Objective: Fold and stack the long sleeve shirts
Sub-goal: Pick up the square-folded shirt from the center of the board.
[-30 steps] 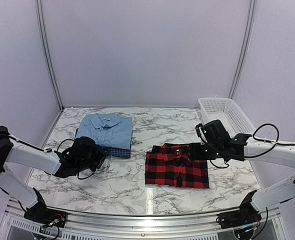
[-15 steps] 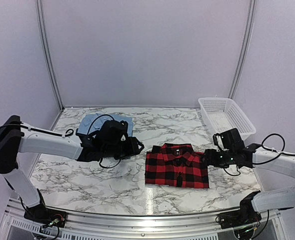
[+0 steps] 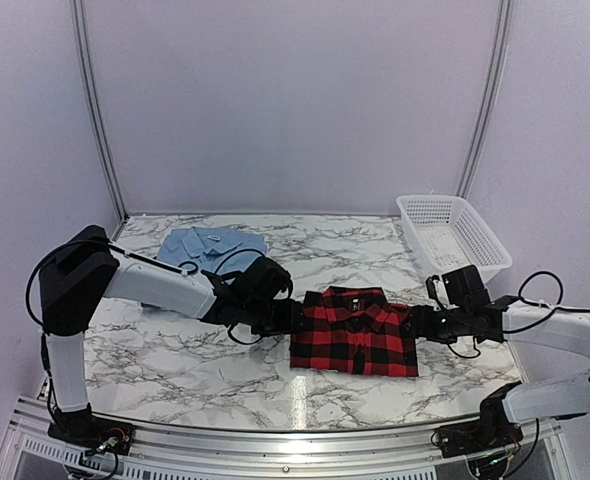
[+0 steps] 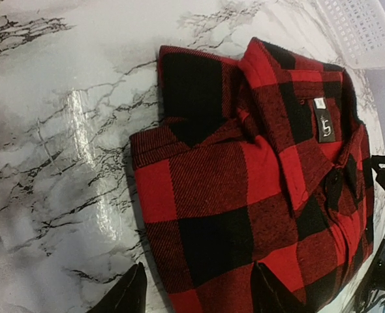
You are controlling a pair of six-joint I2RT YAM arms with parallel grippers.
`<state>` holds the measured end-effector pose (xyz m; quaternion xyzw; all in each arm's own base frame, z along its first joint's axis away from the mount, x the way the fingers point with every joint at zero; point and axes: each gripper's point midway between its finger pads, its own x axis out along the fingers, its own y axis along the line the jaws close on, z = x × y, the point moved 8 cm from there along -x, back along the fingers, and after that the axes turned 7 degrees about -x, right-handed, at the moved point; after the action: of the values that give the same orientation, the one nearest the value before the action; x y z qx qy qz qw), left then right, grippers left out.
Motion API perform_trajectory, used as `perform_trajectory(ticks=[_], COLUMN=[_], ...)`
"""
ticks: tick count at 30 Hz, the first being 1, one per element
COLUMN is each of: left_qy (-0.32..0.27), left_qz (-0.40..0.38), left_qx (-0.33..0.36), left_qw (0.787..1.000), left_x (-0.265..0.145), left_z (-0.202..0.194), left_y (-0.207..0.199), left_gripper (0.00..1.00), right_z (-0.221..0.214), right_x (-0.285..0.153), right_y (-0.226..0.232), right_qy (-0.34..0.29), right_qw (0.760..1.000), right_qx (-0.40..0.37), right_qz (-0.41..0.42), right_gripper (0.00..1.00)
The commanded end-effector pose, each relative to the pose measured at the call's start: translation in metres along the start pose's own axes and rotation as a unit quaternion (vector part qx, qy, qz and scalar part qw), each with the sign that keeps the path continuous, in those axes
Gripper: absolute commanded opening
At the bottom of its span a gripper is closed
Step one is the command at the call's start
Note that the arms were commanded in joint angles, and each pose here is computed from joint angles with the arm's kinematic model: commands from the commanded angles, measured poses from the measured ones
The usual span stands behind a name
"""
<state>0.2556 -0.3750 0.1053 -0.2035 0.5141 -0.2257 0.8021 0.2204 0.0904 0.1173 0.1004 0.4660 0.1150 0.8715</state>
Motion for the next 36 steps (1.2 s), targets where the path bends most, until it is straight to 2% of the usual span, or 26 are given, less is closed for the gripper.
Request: perform_trajectory(ticks=[1, 11, 16, 19, 22, 28, 30, 36], left_qy=[0.036, 0.071, 0.078, 0.078, 0.075, 0.053, 0.043, 0.01], left_qz=[0.013, 0.041, 0.05, 0.056, 0.061, 0.046, 0.038, 0.017], left_qx=[0.01, 0.006, 0.001, -0.004, -0.009, 0.0, 0.003, 0.012], left_qw=[0.999, 0.997, 0.996, 0.995, 0.995, 0.998, 0.998, 1.0], left_x=[0.012, 0.025, 0.032, 0.035, 0.036, 0.031, 0.028, 0.007], left_z=[-0.009, -0.025, -0.033, -0.035, -0.036, -0.027, -0.022, -0.007], left_y=[0.004, 0.012, 0.008, 0.008, 0.009, -0.007, -0.016, -0.035], left_gripper=[0.56, 0.56, 0.5, 0.44, 0.33, 0.0, 0.0, 0.0], right_z=[0.001, -0.004, -0.007, -0.008, -0.007, 0.01, 0.017, 0.036], right_x=[0.006, 0.019, 0.029, 0.03, 0.028, 0.012, 0.007, -0.015], right_y=[0.001, 0.002, 0.008, 0.01, 0.009, 0.022, 0.029, 0.046], right_qy=[-0.008, 0.018, 0.037, 0.041, 0.04, 0.017, 0.011, -0.014], right_qw=[1.0, 0.999, 0.998, 0.998, 0.998, 0.999, 0.999, 0.998], right_qx=[0.004, 0.009, 0.009, 0.011, 0.014, 0.005, 0.001, -0.011], right_qz=[0.018, 0.034, 0.049, 0.048, 0.039, 0.043, 0.045, 0.052], right_gripper=[0.69, 0.62, 0.55, 0.5, 0.39, 0.07, 0.0, 0.0])
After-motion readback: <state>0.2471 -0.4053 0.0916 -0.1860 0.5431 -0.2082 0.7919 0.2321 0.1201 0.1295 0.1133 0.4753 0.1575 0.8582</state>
